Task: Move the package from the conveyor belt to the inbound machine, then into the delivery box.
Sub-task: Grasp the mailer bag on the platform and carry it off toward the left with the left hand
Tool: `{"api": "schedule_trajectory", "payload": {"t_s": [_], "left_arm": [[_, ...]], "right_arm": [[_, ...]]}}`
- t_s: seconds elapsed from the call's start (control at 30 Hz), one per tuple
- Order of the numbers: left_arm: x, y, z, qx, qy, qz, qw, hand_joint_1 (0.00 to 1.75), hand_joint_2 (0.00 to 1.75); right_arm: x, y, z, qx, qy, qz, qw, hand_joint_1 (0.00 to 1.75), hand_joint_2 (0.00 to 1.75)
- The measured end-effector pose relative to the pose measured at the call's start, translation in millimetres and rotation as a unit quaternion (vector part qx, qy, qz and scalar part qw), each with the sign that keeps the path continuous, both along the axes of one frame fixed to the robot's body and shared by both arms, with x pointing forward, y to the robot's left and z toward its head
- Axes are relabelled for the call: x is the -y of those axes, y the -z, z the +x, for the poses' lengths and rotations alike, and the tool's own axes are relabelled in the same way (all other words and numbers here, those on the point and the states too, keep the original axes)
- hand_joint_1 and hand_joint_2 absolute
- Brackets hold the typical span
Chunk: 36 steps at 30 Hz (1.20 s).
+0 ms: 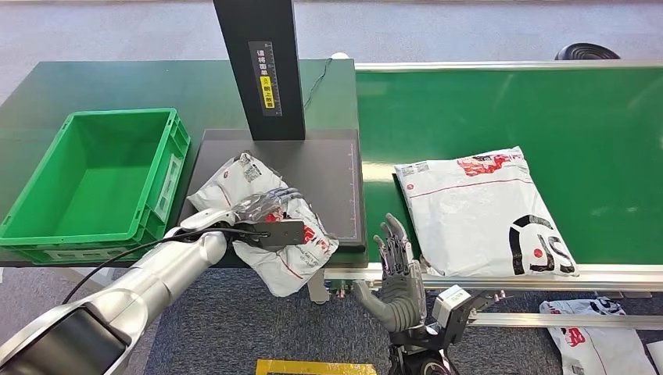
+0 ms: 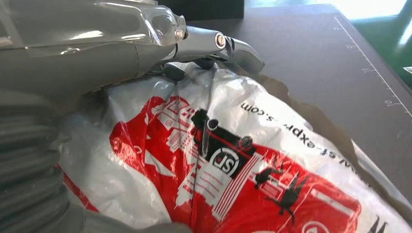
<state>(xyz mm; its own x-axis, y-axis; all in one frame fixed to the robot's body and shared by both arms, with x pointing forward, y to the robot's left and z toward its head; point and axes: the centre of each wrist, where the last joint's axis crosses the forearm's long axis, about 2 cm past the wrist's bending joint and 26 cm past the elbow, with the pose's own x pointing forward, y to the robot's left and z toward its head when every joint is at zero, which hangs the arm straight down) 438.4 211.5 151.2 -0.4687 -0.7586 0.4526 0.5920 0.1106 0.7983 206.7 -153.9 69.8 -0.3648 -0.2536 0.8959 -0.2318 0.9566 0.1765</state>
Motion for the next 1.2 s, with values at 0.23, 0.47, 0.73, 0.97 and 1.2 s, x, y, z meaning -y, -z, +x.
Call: {"api": "schedule_trajectory", "payload": {"t_s": [0.23,0.47,0.73,0.97,1.2], "left_arm": [[-5,9.0,-4.6,-0.002,-0.016,-0.015,1.000,1.75,1.75],[-11,11.8,-5.4,0.018,-0.038,-0.026,0.999,1.75,1.75],[-26,16.8,-6.5,0.037,-0.085,-0.043,0.995,1.75,1.75],[-34,20.3,-7.9,0.042,-0.110,-0.057,0.991,1.75,1.75],[-39,17.4,-6.6,0.096,-0.158,-0.144,0.972,1.75,1.75]], "right_arm": [[1,-1,0,0.001,0.002,-0.001,1.000,0.00,1.75],[2,-1,1,0.000,0.005,0.000,1.000,0.00,1.75],[6,1,-2,-0.003,0.011,-0.006,1.000,0.00,1.75],[7,0,-2,-0.001,0.011,-0.009,1.000,0.00,1.75],[8,2,-6,-0.007,0.019,-0.010,1.000,0.00,1.75]]}}
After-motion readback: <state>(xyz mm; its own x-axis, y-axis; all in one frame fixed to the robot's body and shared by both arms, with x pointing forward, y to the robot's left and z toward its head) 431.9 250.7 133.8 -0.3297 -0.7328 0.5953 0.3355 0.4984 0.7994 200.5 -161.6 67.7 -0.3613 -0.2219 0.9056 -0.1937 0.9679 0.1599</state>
